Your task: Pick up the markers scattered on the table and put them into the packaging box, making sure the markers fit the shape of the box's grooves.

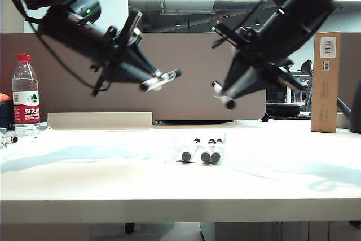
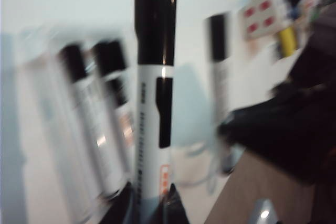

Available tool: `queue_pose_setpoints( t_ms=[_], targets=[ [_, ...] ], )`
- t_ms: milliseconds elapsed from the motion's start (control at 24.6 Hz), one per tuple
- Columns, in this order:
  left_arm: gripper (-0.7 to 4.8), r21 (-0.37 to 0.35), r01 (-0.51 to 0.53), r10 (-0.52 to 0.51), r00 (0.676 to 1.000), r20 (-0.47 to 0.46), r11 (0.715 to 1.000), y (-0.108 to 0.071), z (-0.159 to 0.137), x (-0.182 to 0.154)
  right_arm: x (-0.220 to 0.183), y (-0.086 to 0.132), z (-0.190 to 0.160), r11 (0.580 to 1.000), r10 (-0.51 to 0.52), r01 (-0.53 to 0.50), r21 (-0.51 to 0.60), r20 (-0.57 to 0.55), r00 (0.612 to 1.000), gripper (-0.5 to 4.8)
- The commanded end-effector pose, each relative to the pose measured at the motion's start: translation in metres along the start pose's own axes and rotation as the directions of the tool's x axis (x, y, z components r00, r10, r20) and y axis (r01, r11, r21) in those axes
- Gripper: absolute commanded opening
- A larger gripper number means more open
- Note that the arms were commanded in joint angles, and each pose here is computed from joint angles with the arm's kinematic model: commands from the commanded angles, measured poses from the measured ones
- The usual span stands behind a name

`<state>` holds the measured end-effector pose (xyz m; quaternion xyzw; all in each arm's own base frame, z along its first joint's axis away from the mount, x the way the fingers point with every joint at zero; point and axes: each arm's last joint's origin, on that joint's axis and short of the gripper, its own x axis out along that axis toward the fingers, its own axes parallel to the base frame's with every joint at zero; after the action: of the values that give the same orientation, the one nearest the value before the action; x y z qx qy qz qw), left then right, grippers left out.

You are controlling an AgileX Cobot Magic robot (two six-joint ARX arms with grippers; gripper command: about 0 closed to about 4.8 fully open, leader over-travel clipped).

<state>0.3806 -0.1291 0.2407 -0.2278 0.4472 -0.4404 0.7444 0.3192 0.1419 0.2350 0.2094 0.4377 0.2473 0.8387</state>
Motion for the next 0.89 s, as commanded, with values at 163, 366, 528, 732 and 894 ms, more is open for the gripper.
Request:
queue_pose_setpoints(
  t_ms=[163,366,528,732,894],
  targets=[
    [-0.05,-0.134,0.06,-0.059,0.998,0.011,0.989,0.002,0.003,0.022,0.026,-0.007,0.002,0.979,0.08,-0.078,0.188,-0.005,0.997,-0.08],
    [-0.05,-0.207,0.033,-0.042,0.998,-0.041,0.978,0.015,-0.005,0.037,0.036,-0.013,0.0,0.972,0.03,-0.03,0.233,0.003,1.0,-0.08],
    [-0.05,-0.292,0.046,-0.071,0.995,-0.076,0.955,0.026,-0.011,0.046,0.037,-0.013,0.001,0.966,0.038,-0.039,0.256,0.01,0.999,-0.08],
    [-0.06,-0.327,0.043,-0.075,0.994,-0.084,0.944,0.022,-0.014,0.06,0.038,-0.011,-0.004,0.957,0.03,-0.021,0.29,-0.027,0.999,-0.08],
    [-0.05,-0.32,0.025,-0.052,0.996,-0.075,0.947,0.017,-0.015,0.067,0.039,-0.012,-0.005,0.956,0.022,-0.011,0.294,-0.035,0.999,-0.08]
  ],
)
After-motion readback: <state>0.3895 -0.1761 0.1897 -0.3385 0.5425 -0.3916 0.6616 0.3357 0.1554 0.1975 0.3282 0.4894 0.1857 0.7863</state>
